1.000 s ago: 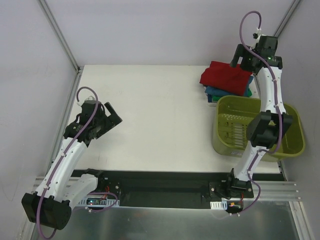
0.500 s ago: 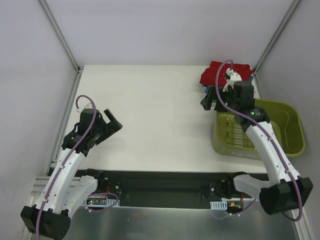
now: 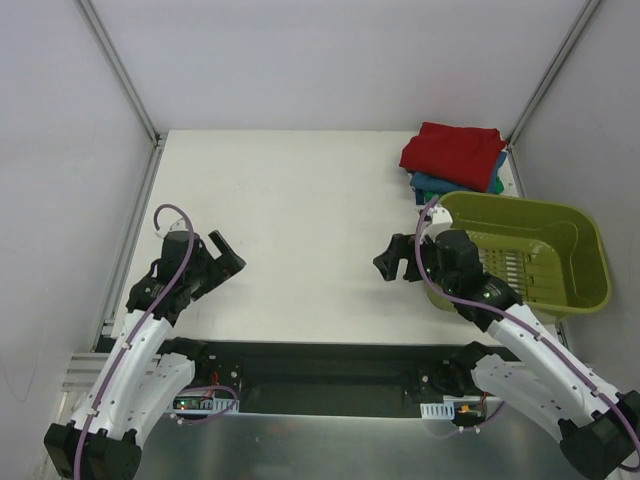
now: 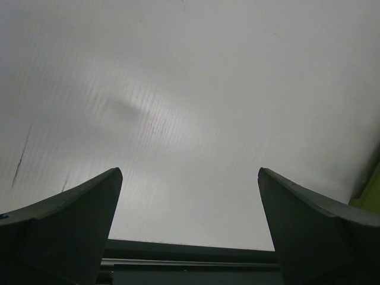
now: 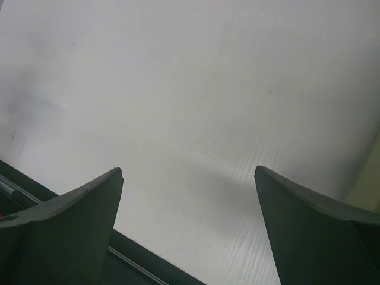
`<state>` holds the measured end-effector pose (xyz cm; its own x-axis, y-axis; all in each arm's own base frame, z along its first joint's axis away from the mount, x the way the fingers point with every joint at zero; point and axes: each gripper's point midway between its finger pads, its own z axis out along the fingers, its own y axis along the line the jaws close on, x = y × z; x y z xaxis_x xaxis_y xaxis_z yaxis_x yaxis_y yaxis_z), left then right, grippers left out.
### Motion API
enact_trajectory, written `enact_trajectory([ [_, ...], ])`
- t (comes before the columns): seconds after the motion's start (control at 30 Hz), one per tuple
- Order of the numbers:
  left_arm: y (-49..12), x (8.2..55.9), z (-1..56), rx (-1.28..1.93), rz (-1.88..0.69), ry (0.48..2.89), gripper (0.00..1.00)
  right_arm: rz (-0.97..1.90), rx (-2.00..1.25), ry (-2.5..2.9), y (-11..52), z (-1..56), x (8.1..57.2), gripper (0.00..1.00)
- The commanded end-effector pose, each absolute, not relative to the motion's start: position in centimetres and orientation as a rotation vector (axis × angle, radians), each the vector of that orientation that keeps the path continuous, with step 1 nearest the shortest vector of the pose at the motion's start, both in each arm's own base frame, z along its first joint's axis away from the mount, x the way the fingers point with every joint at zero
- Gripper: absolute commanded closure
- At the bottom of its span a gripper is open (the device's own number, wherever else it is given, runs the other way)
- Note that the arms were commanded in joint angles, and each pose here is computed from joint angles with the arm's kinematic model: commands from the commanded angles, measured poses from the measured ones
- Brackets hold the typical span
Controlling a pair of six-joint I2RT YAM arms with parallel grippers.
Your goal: Fold and stack the t-shirts
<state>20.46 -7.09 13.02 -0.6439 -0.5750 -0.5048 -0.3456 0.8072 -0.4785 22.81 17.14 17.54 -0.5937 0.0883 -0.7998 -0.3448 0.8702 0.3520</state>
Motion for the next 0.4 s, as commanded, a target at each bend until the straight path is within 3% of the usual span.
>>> enact_trajectory([
  [0.0,-6.8,21.0,14.0,-0.658,-0.464,2.261,0.01,0.624,-0.148,2.1,17.4,17.1,22.5,0.03],
  [0.37,-6.8,21.0,15.1,-0.653,-0.489,2.203,0.01,0.559,-0.172,2.065,16.4,19.1,22.5,0.03],
])
